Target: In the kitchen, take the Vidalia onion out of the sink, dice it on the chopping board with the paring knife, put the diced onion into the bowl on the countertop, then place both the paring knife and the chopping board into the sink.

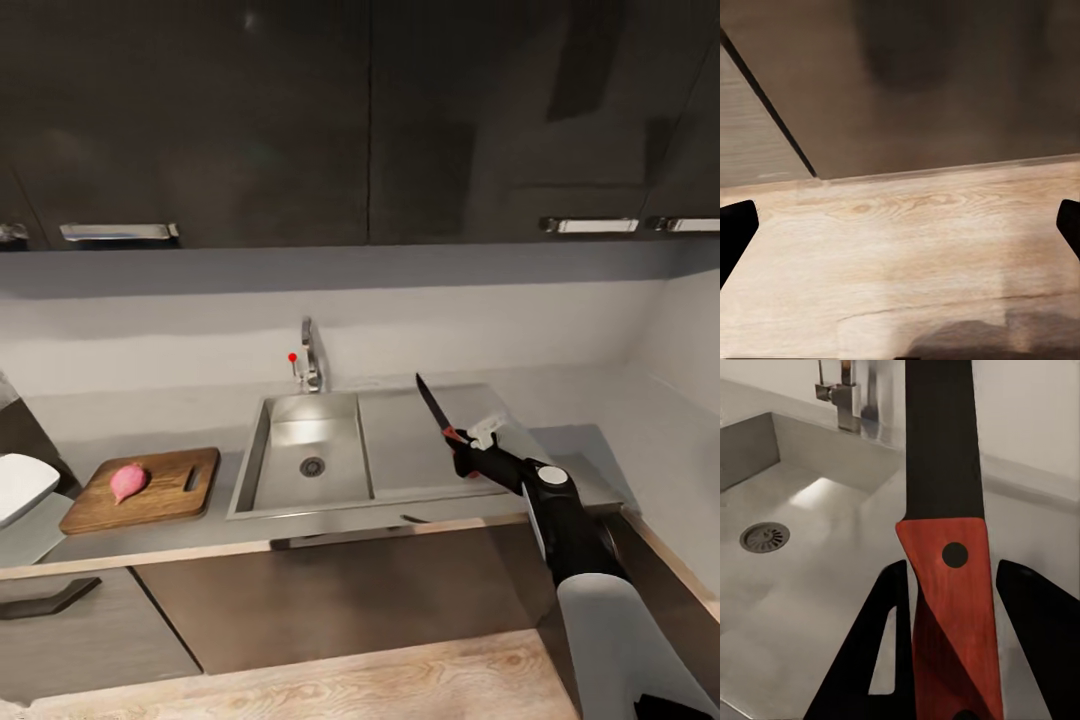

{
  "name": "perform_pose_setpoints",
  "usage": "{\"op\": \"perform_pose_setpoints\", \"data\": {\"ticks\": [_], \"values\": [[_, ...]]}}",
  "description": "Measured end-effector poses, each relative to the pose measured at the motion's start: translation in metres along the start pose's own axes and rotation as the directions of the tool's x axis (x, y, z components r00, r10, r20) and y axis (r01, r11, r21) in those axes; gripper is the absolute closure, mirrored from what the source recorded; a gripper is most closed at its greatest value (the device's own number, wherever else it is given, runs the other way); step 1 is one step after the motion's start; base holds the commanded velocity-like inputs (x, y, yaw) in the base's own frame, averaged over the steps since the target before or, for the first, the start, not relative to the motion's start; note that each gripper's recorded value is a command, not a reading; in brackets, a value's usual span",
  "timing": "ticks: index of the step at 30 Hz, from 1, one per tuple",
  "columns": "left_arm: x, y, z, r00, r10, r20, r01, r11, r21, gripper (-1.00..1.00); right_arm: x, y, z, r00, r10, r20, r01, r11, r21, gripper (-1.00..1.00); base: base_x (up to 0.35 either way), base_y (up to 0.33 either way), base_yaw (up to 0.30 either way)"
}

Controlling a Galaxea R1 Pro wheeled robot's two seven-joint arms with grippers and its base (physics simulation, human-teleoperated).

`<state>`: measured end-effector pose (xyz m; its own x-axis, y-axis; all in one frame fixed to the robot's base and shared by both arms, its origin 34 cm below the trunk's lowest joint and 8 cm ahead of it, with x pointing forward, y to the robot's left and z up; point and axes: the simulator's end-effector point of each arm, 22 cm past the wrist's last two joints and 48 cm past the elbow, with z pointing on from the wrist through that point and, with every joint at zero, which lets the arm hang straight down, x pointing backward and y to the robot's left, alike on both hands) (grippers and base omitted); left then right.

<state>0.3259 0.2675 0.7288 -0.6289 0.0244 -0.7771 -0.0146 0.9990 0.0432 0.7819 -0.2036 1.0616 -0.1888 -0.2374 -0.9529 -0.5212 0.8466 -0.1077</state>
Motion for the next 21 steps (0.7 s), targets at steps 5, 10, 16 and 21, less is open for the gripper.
{"op": "perform_pose_setpoints", "data": {"ticks": [5, 10, 16, 21], "values": [[0.000, 0.000, 0.000, 1.000, -0.001, 0.002, 0.001, 1.000, 0.000, -1.00, -0.004, 0.001, 0.002, 1.000, 0.005, 0.009, -0.005, 1.000, 0.019, 1.00, 0.000, 0.000, 0.193], [0.000, -0.001, 0.000, 1.000, -0.001, 0.001, 0.001, 1.000, 0.000, -1.00, -0.004, -0.008, 0.005, 1.000, 0.013, 0.011, -0.014, 0.996, 0.090, 1.00, 0.000, 0.000, 0.045], [0.003, 0.000, -0.001, 1.000, 0.000, -0.004, 0.000, 1.000, -0.001, -1.00, -0.004, -0.011, 0.006, 1.000, 0.011, 0.017, -0.013, 0.994, 0.110, 1.00, 0.000, 0.000, 0.003], [0.005, 0.000, -0.002, 1.000, 0.000, -0.011, 0.000, 1.000, -0.002, -1.00, 0.003, -0.008, 0.008, 1.000, 0.017, 0.007, -0.018, 0.994, 0.104, 1.00, -0.091, 0.133, 0.000]]}}
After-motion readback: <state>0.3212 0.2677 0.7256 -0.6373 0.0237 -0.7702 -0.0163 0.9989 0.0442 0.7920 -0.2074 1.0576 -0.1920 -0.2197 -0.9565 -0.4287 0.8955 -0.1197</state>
